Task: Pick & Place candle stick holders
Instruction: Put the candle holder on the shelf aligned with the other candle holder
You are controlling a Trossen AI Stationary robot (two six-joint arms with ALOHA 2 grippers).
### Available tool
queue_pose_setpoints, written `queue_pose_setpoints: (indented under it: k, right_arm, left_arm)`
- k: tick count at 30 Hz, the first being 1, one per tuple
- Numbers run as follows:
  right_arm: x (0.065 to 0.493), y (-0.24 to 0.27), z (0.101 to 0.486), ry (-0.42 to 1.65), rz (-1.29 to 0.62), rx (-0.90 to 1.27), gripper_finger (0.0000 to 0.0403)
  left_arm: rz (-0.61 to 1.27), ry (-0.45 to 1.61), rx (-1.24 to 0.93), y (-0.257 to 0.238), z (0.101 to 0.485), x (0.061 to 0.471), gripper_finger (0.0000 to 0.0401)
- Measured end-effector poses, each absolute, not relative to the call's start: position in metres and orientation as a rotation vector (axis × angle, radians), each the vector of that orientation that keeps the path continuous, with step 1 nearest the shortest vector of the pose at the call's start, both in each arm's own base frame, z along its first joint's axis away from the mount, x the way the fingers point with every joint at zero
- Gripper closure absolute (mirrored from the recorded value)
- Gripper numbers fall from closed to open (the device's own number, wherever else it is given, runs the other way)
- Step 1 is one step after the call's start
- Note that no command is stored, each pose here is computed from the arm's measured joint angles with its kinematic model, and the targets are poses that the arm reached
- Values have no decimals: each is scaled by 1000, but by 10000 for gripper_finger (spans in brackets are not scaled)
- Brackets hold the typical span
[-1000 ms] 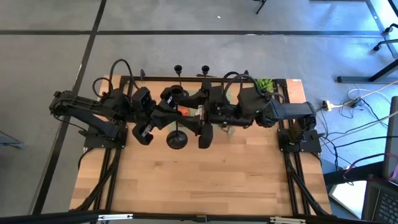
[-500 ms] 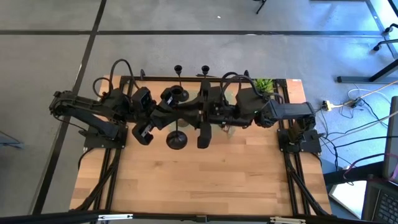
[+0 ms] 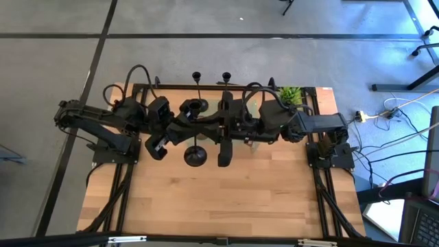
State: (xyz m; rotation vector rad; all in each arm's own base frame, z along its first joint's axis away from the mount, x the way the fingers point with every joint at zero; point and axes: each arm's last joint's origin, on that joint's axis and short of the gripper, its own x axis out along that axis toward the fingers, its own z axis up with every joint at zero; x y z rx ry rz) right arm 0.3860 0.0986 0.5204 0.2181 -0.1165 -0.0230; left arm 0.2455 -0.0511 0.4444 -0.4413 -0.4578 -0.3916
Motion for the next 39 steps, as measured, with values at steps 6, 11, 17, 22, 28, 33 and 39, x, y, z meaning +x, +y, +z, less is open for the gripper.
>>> queue_pose_setpoints:
  k: [6, 11, 17, 22, 28, 33, 39]
  right_arm:
    - [387, 97, 520, -113, -50, 209, 386]
    - [387, 96, 520, -116, -63, 210, 387]
    - [387, 94, 516, -76, -73, 223, 387]
    - [386, 93, 510, -19, -166, 225, 388]
    - [376, 86, 505, 40, -465, 162, 388]
    - [359, 84, 508, 55, -681, 124, 388]
    - [323, 92, 520, 19, -1085, 18, 388]
  left_arm:
    - [-420, -347, -470, -52, 438, 246, 319]
    - [-420, -268, -487, -55, 432, 247, 277]
    - [-240, -169, -408, -50, 437, 226, 228]
    - [-4, -105, -308, -49, 446, 202, 203]
    - [193, -93, -278, -51, 449, 180, 199]
    - [224, -38, -259, -59, 443, 176, 200]
    - [250, 22, -259, -69, 434, 175, 201]
